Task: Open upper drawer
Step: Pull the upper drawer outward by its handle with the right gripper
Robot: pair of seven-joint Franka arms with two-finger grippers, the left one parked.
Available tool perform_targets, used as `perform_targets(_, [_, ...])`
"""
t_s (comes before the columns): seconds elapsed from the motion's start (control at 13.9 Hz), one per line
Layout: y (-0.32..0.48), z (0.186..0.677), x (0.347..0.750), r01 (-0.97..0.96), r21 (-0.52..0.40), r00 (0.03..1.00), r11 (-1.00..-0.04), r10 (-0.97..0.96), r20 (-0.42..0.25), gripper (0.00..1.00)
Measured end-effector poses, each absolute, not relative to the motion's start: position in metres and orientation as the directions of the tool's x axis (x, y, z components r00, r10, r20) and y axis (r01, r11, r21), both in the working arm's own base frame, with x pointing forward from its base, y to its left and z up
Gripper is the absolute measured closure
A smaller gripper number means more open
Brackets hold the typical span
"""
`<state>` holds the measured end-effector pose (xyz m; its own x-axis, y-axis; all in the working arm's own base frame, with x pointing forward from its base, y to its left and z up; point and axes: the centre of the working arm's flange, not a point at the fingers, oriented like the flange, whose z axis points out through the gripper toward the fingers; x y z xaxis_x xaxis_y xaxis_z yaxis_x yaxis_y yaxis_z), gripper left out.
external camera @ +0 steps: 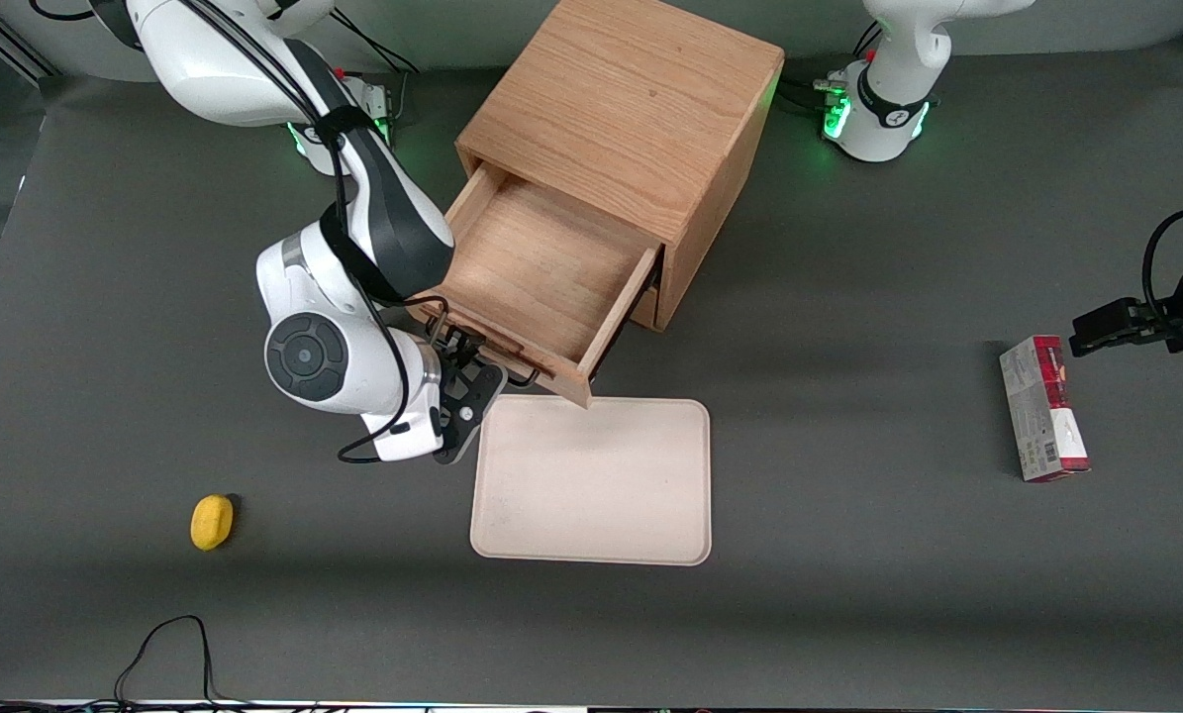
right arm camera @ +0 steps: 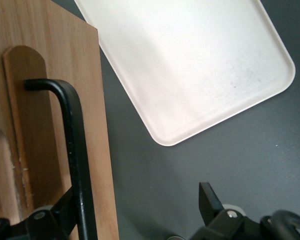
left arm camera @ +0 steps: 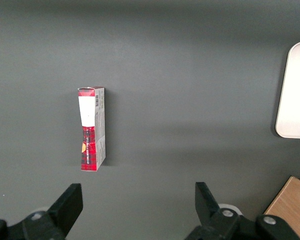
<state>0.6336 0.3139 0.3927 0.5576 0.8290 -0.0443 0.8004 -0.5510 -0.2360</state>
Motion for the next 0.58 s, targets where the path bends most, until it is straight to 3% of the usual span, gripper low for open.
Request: perform_targets(0.58, [0.303, 0.391, 0.649, 0.793, -0.228, 0.574, -0.565, 0.818, -0.033, 0.00])
